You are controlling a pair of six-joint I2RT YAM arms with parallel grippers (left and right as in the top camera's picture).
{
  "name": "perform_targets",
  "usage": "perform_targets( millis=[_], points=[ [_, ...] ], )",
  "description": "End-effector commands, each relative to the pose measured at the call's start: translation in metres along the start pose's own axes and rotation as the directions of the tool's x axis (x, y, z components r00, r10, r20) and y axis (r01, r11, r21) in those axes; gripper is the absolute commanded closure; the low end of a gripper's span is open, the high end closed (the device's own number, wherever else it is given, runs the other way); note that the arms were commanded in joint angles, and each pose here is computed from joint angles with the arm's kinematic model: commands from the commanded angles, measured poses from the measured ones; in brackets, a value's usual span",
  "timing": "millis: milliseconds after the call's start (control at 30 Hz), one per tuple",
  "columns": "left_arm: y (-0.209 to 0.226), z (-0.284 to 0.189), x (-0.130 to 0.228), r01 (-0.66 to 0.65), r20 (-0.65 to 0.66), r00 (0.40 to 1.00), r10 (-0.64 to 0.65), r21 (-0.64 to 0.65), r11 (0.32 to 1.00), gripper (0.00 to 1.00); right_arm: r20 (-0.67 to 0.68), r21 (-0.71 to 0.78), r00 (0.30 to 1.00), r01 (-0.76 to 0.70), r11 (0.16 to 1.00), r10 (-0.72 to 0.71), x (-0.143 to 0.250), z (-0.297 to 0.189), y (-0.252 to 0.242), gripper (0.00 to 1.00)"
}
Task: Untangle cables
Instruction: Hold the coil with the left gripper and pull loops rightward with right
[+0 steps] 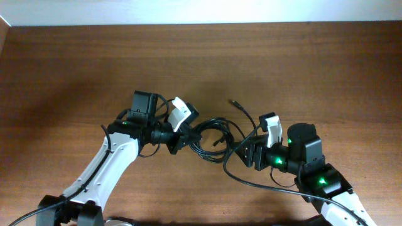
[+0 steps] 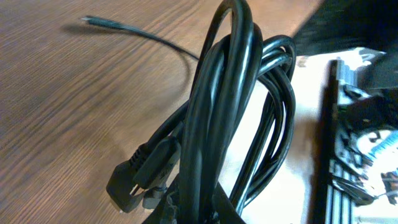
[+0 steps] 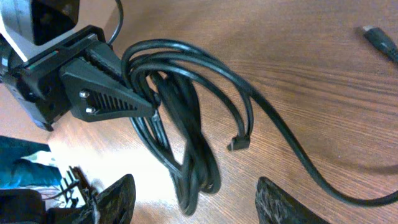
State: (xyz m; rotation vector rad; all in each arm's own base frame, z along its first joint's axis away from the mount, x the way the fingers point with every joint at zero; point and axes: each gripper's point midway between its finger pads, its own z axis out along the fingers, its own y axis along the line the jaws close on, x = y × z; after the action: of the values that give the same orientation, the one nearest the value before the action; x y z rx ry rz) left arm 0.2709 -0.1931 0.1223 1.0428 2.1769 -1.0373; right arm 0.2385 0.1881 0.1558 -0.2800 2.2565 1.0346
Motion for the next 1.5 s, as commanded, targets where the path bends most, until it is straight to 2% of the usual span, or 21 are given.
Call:
perform_targets(
  millis=[0,433,533,700,800,867,900,1033,1133,1233,1300,1467],
  points=[
    [-0.024,-0.002,-0.015,-0.101,0.062,0.994,0.095,0.096,0.99,1.0,0.038,-0.024,0.996,0.079,0.997,-0.078,-0.013,-0.002,0.014,0.38],
    [-0.033,0.002,-0.019,-0.129,0.079,0.99,0.12,0.13,0.983,1.0,0.038,-0.1,0.992,0.12,0.988,-0.117,-0.013,0.0,0.032,0.38],
    [-0.033,0.002,-0.02,-0.132,0.08,0.989,0.122,0.129,0.983,1.0,0.023,-0.144,0.98,0.197,0.97,-0.195,-0.006,0.012,0.046,0.38],
    [-0.033,0.002,-0.02,-0.132,0.08,0.989,0.122,0.129,0.983,1.0,-0.034,-0.166,0.979,0.195,0.967,-0.203,0.007,0.032,0.045,0.39],
    [-0.033,0.002,-0.02,-0.132,0.079,0.989,0.122,0.128,0.983,1.0,-0.033,-0.194,0.978,0.198,0.961,-0.208,0.006,0.036,0.048,0.51],
    [-0.032,0.002,-0.02,-0.131,0.079,0.989,0.122,0.127,0.983,1.0,-0.029,-0.194,0.978,0.198,0.961,-0.207,0.005,0.036,0.048,0.77],
    [-0.032,0.002,-0.019,-0.132,0.078,0.989,0.123,0.124,0.984,1.0,-0.019,-0.198,0.98,0.189,0.962,-0.196,0.002,0.036,0.05,0.96],
    [-0.019,0.003,-0.016,-0.107,0.044,0.994,0.104,0.058,0.993,1.0,-0.016,-0.2,0.983,0.177,0.964,-0.184,0.001,0.036,0.051,0.96],
    [0.014,-0.007,-0.01,0.07,0.027,0.997,-0.068,-0.083,0.994,1.0,-0.012,-0.198,0.983,0.177,0.964,-0.183,0.0,0.036,0.05,0.96],
    [0.033,-0.022,-0.008,0.189,0.066,0.981,-0.182,-0.128,0.974,1.0,-0.013,-0.198,0.983,0.177,0.964,-0.183,0.0,0.036,0.05,0.96],
    [0.04,-0.029,-0.005,0.231,0.082,0.972,-0.221,-0.143,0.962,1.0,-0.007,-0.204,0.982,0.182,0.962,-0.187,-0.001,0.035,0.051,0.96],
    [0.042,-0.03,-0.003,0.24,0.077,0.97,-0.231,-0.154,0.958,1.0,0.0,-0.232,0.98,0.192,0.953,-0.198,-0.002,0.034,0.057,0.96]
  ],
)
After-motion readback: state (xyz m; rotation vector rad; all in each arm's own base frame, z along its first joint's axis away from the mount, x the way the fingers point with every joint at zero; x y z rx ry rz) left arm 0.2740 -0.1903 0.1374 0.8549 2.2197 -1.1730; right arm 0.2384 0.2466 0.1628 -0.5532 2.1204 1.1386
